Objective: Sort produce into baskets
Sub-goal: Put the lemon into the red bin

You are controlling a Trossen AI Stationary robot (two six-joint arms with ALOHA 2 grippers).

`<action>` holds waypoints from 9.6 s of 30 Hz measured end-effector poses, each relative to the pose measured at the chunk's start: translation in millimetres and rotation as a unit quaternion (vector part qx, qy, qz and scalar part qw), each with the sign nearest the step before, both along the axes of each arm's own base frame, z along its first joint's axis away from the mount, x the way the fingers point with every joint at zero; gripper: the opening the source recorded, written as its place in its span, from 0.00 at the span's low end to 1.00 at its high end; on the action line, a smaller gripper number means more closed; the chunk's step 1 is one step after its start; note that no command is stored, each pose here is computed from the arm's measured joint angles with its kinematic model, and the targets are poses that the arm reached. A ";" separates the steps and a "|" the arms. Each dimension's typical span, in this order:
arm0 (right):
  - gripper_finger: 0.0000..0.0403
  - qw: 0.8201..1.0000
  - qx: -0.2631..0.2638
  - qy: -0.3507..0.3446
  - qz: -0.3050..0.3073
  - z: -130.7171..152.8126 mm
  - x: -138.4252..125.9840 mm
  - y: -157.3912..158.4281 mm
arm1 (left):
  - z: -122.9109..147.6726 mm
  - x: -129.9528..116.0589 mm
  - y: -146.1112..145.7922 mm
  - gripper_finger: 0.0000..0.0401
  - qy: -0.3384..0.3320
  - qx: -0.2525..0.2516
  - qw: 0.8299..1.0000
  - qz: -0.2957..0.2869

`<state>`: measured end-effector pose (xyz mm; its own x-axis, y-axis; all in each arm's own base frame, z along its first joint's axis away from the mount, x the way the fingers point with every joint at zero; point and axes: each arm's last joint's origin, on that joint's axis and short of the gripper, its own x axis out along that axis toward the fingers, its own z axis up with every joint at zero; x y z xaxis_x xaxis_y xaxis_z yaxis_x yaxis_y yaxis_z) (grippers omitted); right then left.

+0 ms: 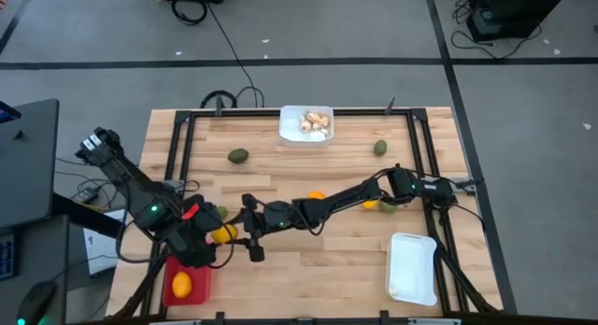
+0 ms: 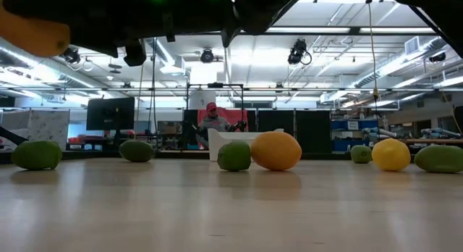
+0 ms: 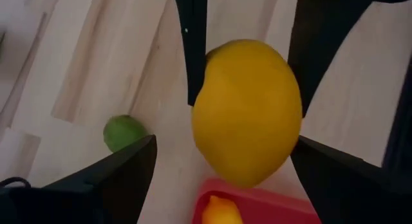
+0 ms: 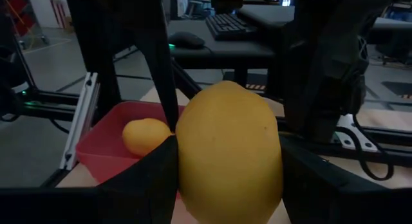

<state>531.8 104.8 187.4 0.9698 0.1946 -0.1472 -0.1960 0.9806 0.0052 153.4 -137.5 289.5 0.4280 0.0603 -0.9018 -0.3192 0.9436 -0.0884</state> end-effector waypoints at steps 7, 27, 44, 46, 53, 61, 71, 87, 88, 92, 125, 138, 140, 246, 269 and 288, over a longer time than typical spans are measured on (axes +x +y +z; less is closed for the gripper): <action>0.57 1.000 0.003 -0.002 0.004 0.5 1.0 -4.8 | 0.1 2.2 1.1 0.83 -0.033 0.037 0.999 -0.006; 0.81 0.984 -0.004 0.176 -0.003 1.0 -15.4 -25.1 | -3.7 -9.8 -14.0 0.49 0.107 -0.112 0.986 -0.053; 0.74 0.955 -0.053 0.288 -0.055 12.4 -38.8 -35.9 | -18.9 -33.8 -39.7 0.76 0.187 -0.114 0.973 0.072; 0.74 0.945 -0.067 0.314 -0.070 13.3 -44.6 -37.7 | -20.9 -33.3 -41.1 0.87 0.192 -0.109 0.973 0.072; 0.74 0.917 -0.124 0.360 -0.121 34.6 -66.0 -44.7 | -23.0 -31.4 -41.3 0.95 0.175 -0.079 0.981 0.034; 0.74 0.858 -0.155 0.449 -0.192 53.9 -101.5 -52.4 | -20.0 -7.1 -19.8 0.89 0.002 0.064 0.996 0.061; 0.74 0.749 -0.167 0.586 -0.259 26.9 -145.1 -70.1 | -52.3 37.5 11.0 0.89 -0.040 0.120 0.992 -0.003; 0.74 0.859 0.077 0.451 -0.228 23.0 -223.5 -99.7 | -86.7 93.6 70.8 0.89 -0.176 0.104 0.976 -0.078; 0.74 0.863 0.083 0.443 -0.229 18.6 -225.0 -100.0 | -86.2 95.9 73.2 0.89 -0.189 0.101 0.974 -0.080; 0.74 0.875 0.094 0.421 -0.221 0.4 -226.3 -99.6 | -84.3 101.6 80.0 0.89 -0.222 0.100 0.966 -0.083; 0.54 0.916 0.099 0.346 -0.180 -51.2 -210.6 -100.2 | -84.4 107.5 84.9 0.89 -0.245 0.127 0.961 -0.013; 0.58 0.959 0.054 0.240 -0.139 -29.9 -199.0 -80.5 | -113.1 137.3 80.8 0.89 -0.273 0.135 0.952 -0.017; 0.58 0.964 0.047 0.227 -0.129 -27.8 -197.8 -75.8 | -113.6 139.8 80.5 0.89 -0.282 0.137 0.950 -0.020; 0.87 0.732 -0.036 0.663 -0.153 -4.6 -300.2 -103.6 | -42.1 88.9 18.2 0.89 -0.038 0.093 0.995 -0.026; 0.70 0.725 0.105 0.616 -0.291 -40.3 -306.7 -116.6 | -67.6 106.1 34.7 0.89 -0.134 0.117 0.984 0.007; 0.52 0.927 -0.069 0.320 -0.184 -1.2 -241.5 -81.7 | -39.8 135.9 48.5 0.89 -0.316 0.131 0.933 0.110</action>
